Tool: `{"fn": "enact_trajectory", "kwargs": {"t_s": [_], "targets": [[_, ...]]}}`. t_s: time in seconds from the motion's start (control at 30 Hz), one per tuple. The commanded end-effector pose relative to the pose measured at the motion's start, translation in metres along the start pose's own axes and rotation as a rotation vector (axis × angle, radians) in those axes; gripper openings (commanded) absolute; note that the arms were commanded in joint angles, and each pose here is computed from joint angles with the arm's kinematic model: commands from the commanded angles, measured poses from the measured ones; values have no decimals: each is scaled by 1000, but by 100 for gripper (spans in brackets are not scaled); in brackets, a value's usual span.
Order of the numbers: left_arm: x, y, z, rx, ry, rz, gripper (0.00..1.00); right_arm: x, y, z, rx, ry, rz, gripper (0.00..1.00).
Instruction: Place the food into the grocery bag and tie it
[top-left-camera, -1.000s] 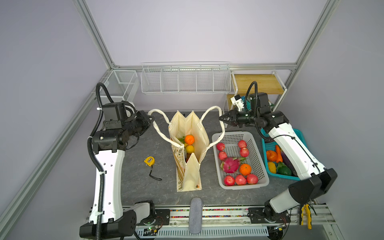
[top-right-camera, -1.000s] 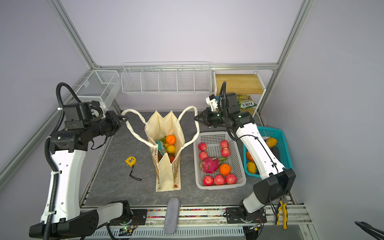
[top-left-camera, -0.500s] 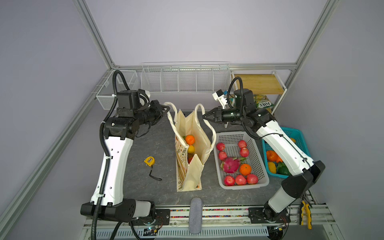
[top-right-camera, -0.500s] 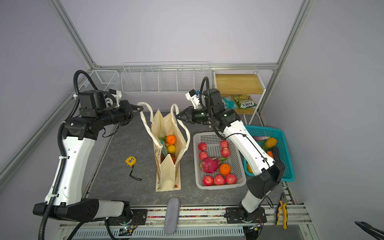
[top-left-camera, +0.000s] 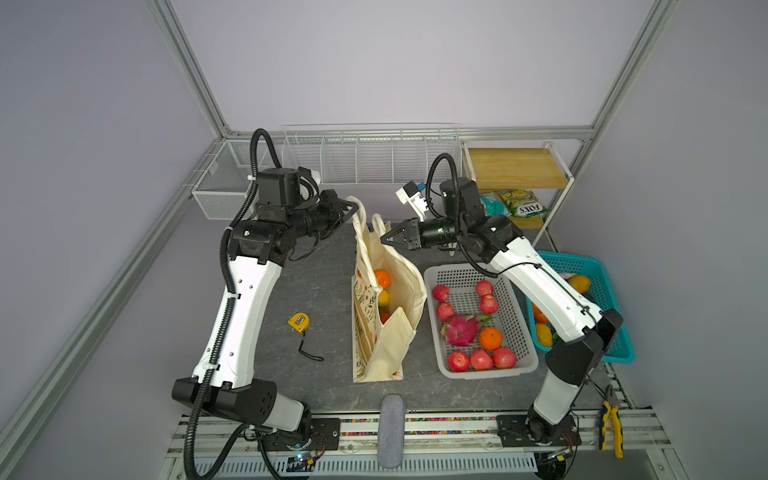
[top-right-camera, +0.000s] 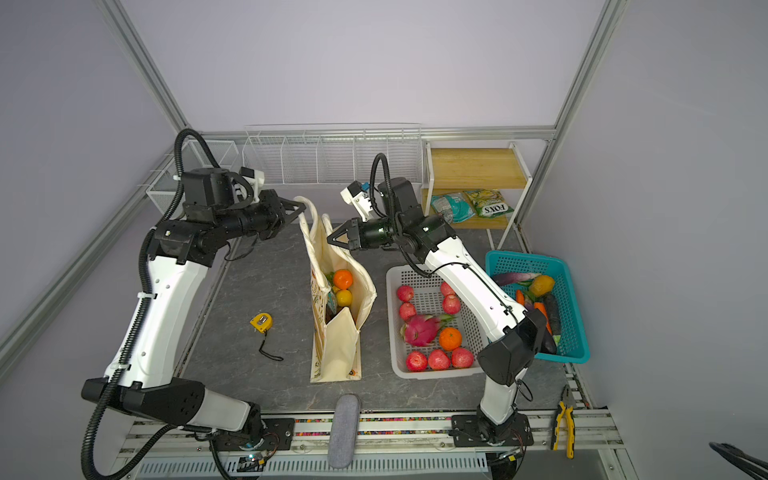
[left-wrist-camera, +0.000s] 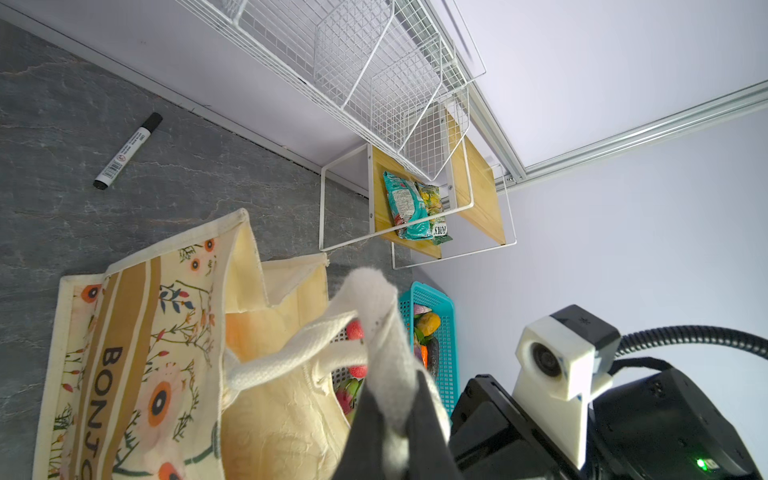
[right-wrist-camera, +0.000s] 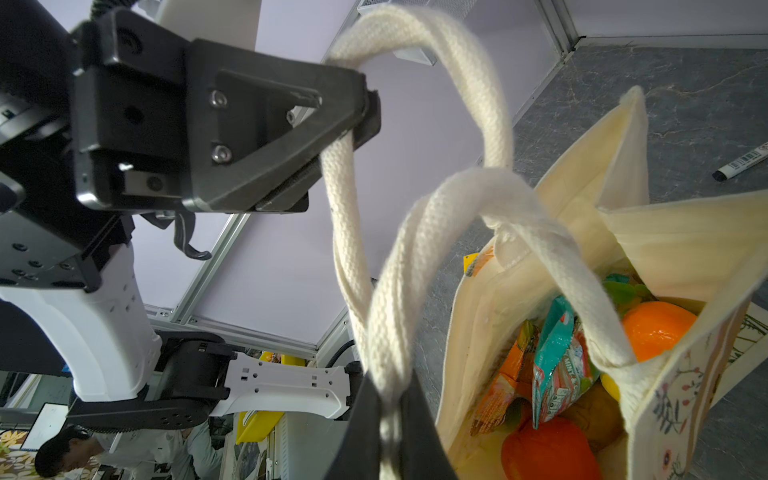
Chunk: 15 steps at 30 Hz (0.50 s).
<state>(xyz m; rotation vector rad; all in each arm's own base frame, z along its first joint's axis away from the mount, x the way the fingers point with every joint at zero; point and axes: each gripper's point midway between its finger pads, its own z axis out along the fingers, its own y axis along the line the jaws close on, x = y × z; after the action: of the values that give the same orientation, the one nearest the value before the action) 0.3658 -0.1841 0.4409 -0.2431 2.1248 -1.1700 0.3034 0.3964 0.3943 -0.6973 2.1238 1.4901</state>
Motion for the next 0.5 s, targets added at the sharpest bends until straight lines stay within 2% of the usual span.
{"fn": "enact_trajectory", "kwargs": {"t_s": [0.0, 0.2, 0.47], "targets": [[-15, -39, -8, 111, -66, 63, 0, 6, 9, 10, -44, 38, -38, 7], [-6, -51, 1, 137, -32, 81, 0, 10, 1, 27, -51, 57, -38, 7], [13, -49, -2, 119, 14, 79, 0, -15, -12, 40, -41, -31, -51, 7]]}}
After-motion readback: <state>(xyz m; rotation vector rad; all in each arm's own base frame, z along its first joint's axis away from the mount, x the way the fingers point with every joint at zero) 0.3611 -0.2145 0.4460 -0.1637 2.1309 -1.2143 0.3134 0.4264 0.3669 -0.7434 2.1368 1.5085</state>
